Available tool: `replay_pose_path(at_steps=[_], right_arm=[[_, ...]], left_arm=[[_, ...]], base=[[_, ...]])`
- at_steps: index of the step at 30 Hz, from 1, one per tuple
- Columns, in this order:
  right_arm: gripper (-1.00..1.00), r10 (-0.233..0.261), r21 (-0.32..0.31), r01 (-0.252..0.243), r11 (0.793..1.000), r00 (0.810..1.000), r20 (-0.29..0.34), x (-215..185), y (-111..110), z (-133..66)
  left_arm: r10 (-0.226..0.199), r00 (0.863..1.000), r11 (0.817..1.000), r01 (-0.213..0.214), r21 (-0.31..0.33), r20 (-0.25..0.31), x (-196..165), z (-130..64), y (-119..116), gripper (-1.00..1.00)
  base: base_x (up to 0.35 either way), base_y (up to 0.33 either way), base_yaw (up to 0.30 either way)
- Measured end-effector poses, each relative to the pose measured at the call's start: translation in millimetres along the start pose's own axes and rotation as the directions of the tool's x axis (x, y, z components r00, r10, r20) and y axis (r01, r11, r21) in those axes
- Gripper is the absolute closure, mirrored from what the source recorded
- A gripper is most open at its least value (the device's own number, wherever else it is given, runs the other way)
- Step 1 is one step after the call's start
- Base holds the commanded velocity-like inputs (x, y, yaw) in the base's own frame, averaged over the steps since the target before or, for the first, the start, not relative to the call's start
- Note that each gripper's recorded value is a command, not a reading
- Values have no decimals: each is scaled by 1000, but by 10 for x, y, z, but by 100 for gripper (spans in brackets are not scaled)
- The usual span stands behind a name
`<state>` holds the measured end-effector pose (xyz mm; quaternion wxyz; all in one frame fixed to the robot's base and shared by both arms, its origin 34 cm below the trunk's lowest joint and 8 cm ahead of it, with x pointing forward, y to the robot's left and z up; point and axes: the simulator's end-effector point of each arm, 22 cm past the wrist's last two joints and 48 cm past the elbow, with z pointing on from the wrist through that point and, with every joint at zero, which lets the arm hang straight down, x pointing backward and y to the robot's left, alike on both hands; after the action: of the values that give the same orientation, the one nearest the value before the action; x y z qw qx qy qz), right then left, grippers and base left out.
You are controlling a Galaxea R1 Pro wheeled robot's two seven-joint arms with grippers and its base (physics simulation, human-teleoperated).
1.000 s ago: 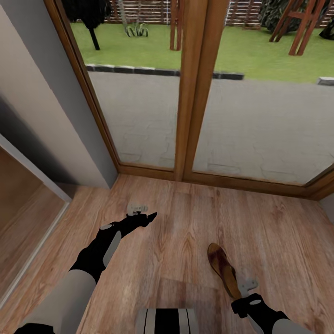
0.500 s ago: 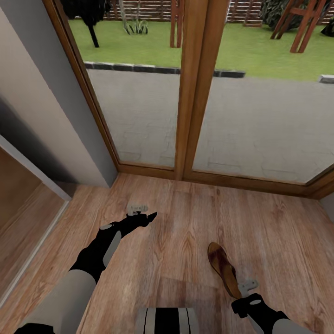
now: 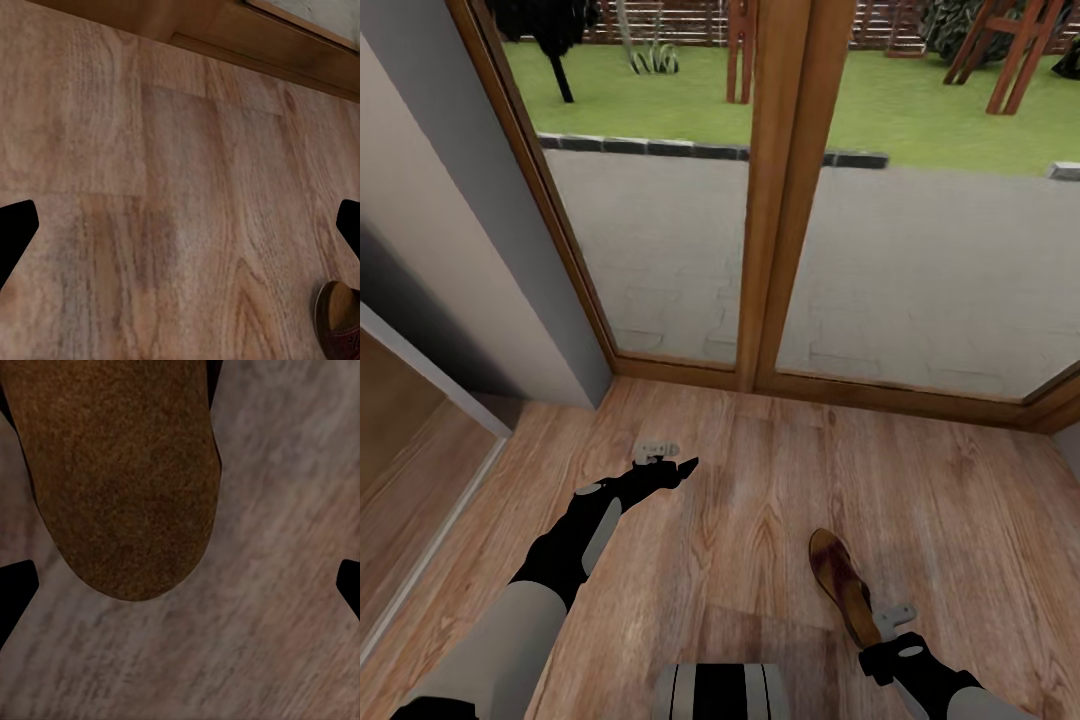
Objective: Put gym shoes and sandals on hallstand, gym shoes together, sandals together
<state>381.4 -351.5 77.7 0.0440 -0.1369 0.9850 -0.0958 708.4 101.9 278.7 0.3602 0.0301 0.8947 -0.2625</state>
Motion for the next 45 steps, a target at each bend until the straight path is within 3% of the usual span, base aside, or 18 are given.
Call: replay_pose_path(at_steps=[23,35,45], right_arm=[[-100,-1,-2,1,1000,1000,0,-2,12,-1],[-100,-11,-18,10,1000,998,-60,274,108,155],[-100,-13,-20,12,1000,998,-69,314,127,174]], left_arm=[[0,1000,1000,0,0,0,0,0,0,-100],[-31,998,999,31,-10,-53,375,144,144,-100],[-36,997,999,35,-11,-61,429,162,161,-100]], base=[[12,16,0],[0,0,0],[0,0,0]])
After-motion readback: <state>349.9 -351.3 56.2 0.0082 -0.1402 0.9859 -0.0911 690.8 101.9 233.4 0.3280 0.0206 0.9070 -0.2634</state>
